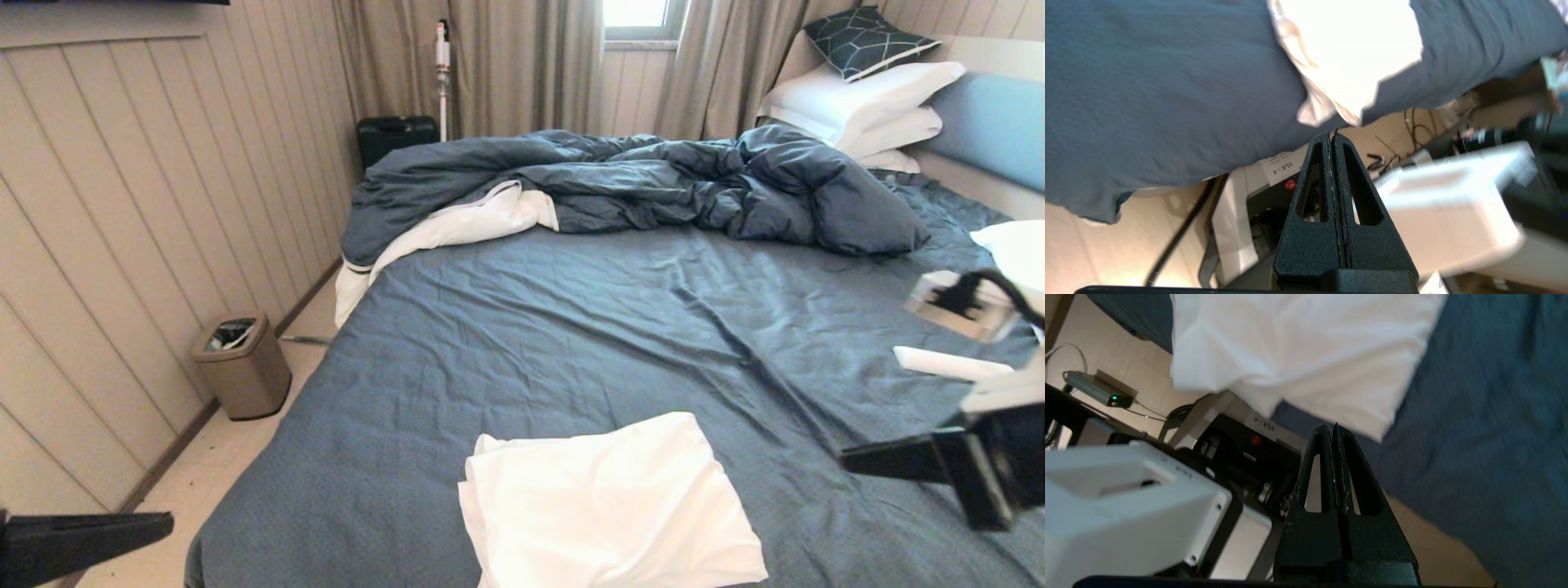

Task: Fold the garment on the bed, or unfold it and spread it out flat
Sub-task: Unford the white T-shirt

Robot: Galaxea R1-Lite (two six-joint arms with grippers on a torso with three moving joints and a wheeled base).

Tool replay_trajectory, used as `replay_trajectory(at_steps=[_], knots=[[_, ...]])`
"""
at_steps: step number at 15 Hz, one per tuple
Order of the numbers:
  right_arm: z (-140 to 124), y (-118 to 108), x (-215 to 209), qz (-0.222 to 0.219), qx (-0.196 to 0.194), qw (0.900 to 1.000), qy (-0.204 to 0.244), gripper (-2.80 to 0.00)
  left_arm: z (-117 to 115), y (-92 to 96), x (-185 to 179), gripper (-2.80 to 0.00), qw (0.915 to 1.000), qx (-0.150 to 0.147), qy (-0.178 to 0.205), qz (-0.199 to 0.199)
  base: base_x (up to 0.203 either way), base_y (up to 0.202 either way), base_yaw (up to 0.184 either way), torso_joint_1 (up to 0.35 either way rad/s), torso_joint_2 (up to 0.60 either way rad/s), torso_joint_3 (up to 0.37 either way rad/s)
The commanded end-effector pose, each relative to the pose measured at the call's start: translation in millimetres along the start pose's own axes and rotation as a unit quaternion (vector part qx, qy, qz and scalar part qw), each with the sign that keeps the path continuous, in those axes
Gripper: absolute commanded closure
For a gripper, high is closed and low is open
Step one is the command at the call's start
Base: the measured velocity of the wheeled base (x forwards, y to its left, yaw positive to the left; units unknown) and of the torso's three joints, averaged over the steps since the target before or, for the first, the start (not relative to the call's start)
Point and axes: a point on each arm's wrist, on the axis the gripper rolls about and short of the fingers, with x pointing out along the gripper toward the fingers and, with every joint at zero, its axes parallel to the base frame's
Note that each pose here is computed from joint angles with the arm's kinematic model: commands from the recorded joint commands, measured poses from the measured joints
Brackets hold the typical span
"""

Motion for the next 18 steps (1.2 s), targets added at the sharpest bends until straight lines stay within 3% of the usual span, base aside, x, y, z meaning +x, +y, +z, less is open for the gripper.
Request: replay_trajectory(at_steps=[1, 5, 9, 11, 12, 15, 18], knots=[[-56.5, 10.2, -55.6, -0.025, -0.008, 0.997, -0.077, 0.0, -40.0, -40.7, -35.2, 0.0, 0.9968, 0.063, -0.05, 0.001, 0.0, 0.0, 0.0, 0.0, 0.0, 0.0], [-149.9, 13.0, -68.2, -0.078, -0.002, 0.991, -0.106, 0.0, -99.3, -57.2, -49.2, 0.0, 0.9935, 0.09, -0.06, 0.037, 0.0, 0.0, 0.0, 0.0, 0.0, 0.0], [-213.5, 14.0, -49.0, -0.136, 0.011, 0.985, -0.106, 0.0, -137.3, -46.6, -46.8, 0.0, 0.996, 0.085, -0.024, 0.003, 0.0, 0.0, 0.0, 0.0, 0.0, 0.0], [-225.4, 11.9, -36.4, -0.151, 0.018, 0.984, -0.095, 0.0, -146.5, -39.0, -41.0, 0.0, 0.994, 0.085, -0.045, 0.052, 0.0, 0.0, 0.0, 0.0, 0.0, 0.0], [-225.4, 8.6, -27.0, -0.153, 0.017, 0.983, -0.103, 0.0, -145.9, -35.0, -38.6, 0.0, 0.9923, 0.068, -0.049, 0.092, 0.0, 0.0, 0.0, 0.0, 0.0, 0.0], [-222.0, -4.6, 6.8, -0.162, -0.004, 0.967, -0.196, 0.0, -147.0, -16.6, -22.9, 0.0, 0.9747, 0.042, -0.083, 0.204, 0.0, 0.0, 0.0, 0.0, 0.0, 0.0], [-227.2, -11.9, 25.2, -0.185, -0.009, 0.951, -0.248, 0.0, -150.7, 6.4, -0.7, 0.0, 0.9414, 0.059, -0.15, 0.296, 0.0, 0.0, 0.0, 0.0, 0.0, 0.0]])
